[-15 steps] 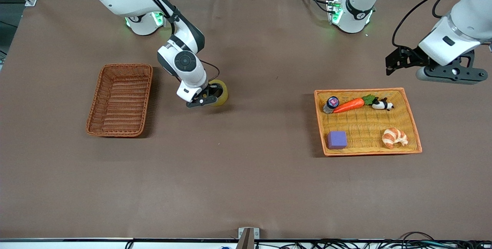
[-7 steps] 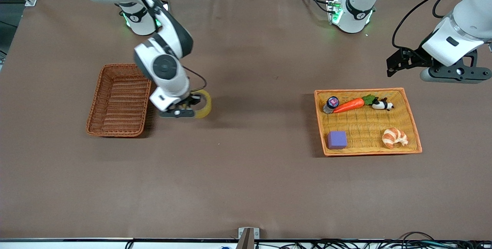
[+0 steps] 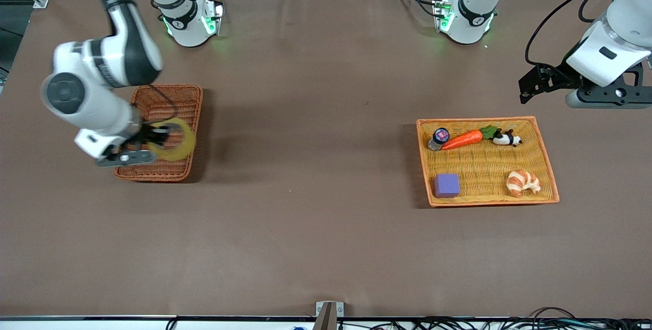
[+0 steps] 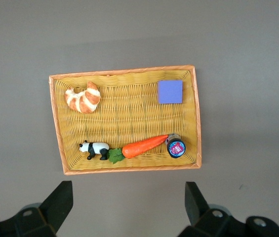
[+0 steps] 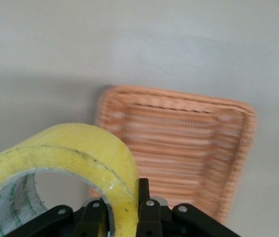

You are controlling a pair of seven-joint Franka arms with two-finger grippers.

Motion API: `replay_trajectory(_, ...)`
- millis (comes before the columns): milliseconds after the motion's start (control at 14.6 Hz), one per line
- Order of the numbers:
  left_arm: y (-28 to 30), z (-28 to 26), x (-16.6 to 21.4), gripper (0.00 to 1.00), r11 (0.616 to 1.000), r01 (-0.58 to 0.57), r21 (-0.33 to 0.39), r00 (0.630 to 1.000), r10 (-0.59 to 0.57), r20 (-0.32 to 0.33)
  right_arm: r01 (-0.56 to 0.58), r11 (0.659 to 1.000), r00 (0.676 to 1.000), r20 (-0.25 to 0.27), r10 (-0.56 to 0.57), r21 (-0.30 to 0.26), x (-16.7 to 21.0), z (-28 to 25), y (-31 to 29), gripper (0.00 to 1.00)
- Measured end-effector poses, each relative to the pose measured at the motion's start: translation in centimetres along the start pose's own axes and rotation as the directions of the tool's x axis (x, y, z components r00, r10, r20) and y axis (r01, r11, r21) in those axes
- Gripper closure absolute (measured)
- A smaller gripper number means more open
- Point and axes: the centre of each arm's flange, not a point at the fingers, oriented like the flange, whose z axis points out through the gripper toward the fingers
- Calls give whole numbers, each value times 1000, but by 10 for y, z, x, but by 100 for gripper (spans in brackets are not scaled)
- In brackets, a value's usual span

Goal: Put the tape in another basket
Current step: 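Carry the tape into the wicker basket with the right gripper, then open the right gripper and withdraw it from the basket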

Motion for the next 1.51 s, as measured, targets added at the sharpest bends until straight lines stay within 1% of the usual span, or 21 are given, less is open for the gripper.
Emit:
replay_trajectory(69, 0, -1, 0, 0, 1000, 0, 0, 1000, 0, -2, 13, 1000, 1000, 17, -13, 5, -8, 11, 24, 79)
replay_trajectory(206, 0, -1, 0, 0, 1000, 1, 0, 1000, -1, -2, 20, 1000, 999, 37, -20, 13, -20, 35, 49, 79)
replay_trajectory(274, 0, -1, 0, 0, 1000, 1, 0, 1000, -1, -2, 28, 999, 999, 30, -28, 15, -25, 49, 54, 79)
replay_trajectory(411, 0, -1, 0, 0, 1000, 1, 0, 1000, -1, -1, 42, 999, 999, 2, -42, 16, -39, 83, 62, 79)
replay_trajectory(686, -1, 2, 3, 0, 1000, 0, 8, 1000, 0, 1, 40, 999, 997, -71, -39, 13, -73, 149, 59, 79)
replay_trajectory(754, 0, 3, 4, 0, 1000, 0, 8, 1000, 0, 2, 41, 999, 996, -78, -40, 13, -79, 162, 56, 79)
replay_trajectory(891, 0, 4, 6, 0, 1000, 0, 8, 1000, 0, 3, 44, 999, 996, -72, -43, 15, -85, 181, 52, 79)
replay_trajectory(960, 0, 4, 6, 0, 1000, 0, 8, 1000, 0, 3, 45, 999, 997, -65, -43, 16, -85, 187, 52, 74)
replay_trajectory(1097, 0, 5, 6, 0, 1000, 0, 8, 1000, 0, 4, 39, 999, 998, -58, -38, 18, -86, 191, 55, 54)
replay_trajectory(1234, 0, 4, 6, 0, 1000, 0, 8, 1000, 0, 3, 32, 999, 998, -58, -31, 18, -84, 185, 59, 36)
replay_trajectory(1303, 0, 4, 6, 0, 1000, 0, 8, 1000, 0, 3, 29, 999, 998, -57, -28, 17, -80, 175, 62, 25)
replay_trajectory(1371, 0, 4, 6, 0, 1000, 0, 8, 1000, 0, 3, 24, 1000, 998, -58, -23, 15, -72, 154, 67, 16)
replay_trajectory(1440, 0, 4, 6, 0, 1000, 0, 8, 1000, 0, 3, 19, 1000, 998, -62, -18, 13, -63, 128, 73, 7)
replay_trajectory(1509, 0, 4, 6, 0, 1000, 0, 8, 1000, 0, 3, 10, 1000, 998, -65, -10, 10, -54, 96, 80, 0)
